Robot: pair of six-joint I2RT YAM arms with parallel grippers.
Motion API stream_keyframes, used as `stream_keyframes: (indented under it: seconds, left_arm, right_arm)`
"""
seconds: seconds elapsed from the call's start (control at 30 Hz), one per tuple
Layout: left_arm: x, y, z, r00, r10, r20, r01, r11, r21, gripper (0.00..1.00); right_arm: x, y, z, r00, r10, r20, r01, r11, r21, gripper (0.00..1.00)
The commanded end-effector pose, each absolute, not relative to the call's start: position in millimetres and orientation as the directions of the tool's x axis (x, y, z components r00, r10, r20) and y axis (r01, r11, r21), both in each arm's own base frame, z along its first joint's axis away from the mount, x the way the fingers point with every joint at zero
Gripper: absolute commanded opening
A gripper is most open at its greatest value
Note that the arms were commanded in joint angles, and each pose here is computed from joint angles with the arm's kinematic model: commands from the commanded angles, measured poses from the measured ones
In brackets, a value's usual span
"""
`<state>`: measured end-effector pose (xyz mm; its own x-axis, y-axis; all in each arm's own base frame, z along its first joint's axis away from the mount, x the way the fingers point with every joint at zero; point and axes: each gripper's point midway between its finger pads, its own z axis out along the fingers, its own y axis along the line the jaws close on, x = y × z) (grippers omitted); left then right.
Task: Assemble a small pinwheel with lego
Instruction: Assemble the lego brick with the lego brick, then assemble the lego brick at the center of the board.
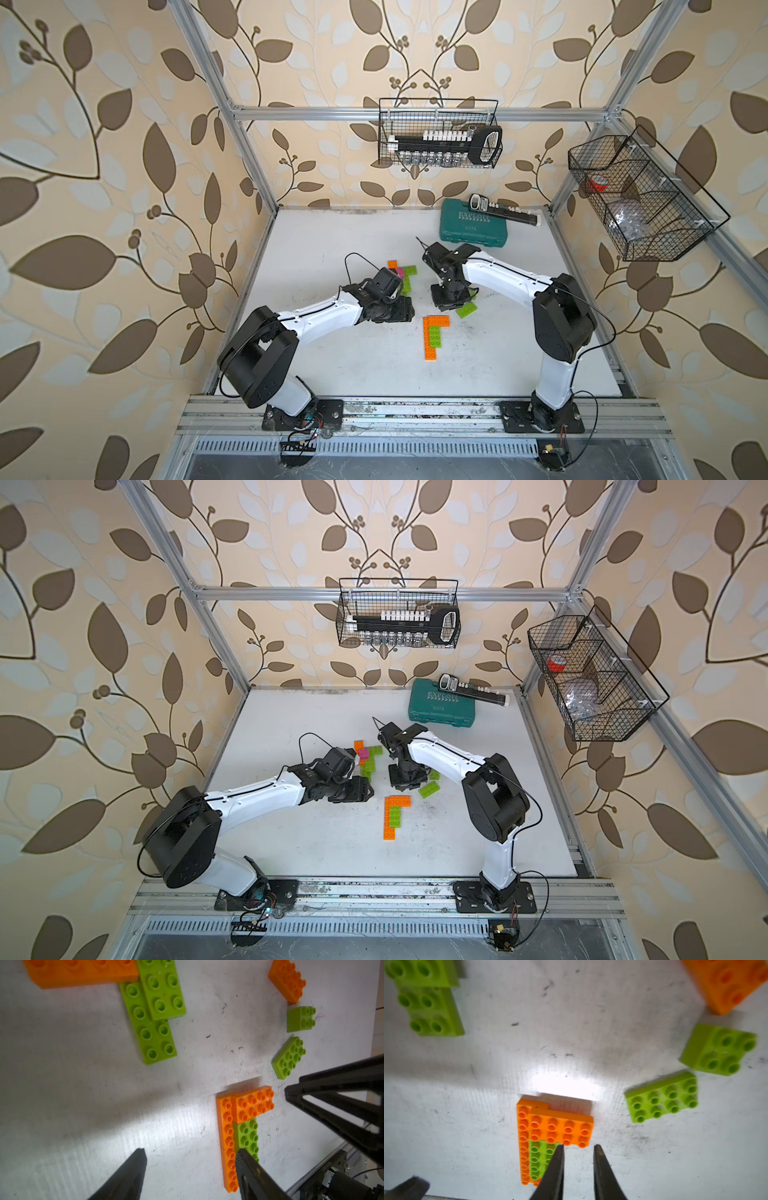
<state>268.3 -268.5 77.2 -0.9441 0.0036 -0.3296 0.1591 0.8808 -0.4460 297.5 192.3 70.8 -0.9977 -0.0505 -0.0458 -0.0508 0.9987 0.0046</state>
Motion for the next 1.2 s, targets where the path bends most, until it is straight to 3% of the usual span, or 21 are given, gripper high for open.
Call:
stream_keyframes:
  seconds: [0.0, 0.37, 0.5, 0.8, 1.17]
  left_arm:
    - [271, -288, 85, -0.925, 0.097, -0.368, 0.253, 0.879, -0.405, 0.71]
    - [271, -333, 86, -0.914, 0.165, -0.371, 0.322, 0.852, -0.413, 0.71]
    - [271, -332, 86, -0.914, 0.163, -0.372, 0.320, 0.853, -0.413, 0.71]
    - [274, -328, 87, -0.915, 0.136, -0.381, 0.299, 0.862, -0.411, 0.71]
    - [287, -300, 90, -0.928, 0.058, -0.369, 0.231, 0.866, -0.444, 0.70]
  right_arm:
    - [300, 170, 67, -0.999, -0.035, -0.041, -0.035, 0.999, 0.000, 0.22]
    - [313, 131, 53, -0.994, 0.106, -0.024, 0.106, 0.994, -0.008, 0.30]
    - [320, 128, 49, -0.991, 0.130, -0.034, 0.131, 0.991, -0.027, 0.39]
    - [330, 118, 39, -0.981, 0.187, -0.044, 0.191, 0.973, -0.129, 0.68]
    - [319, 115, 25, -0.983, 0.182, -0.003, 0.180, 0.969, -0.171, 0.74]
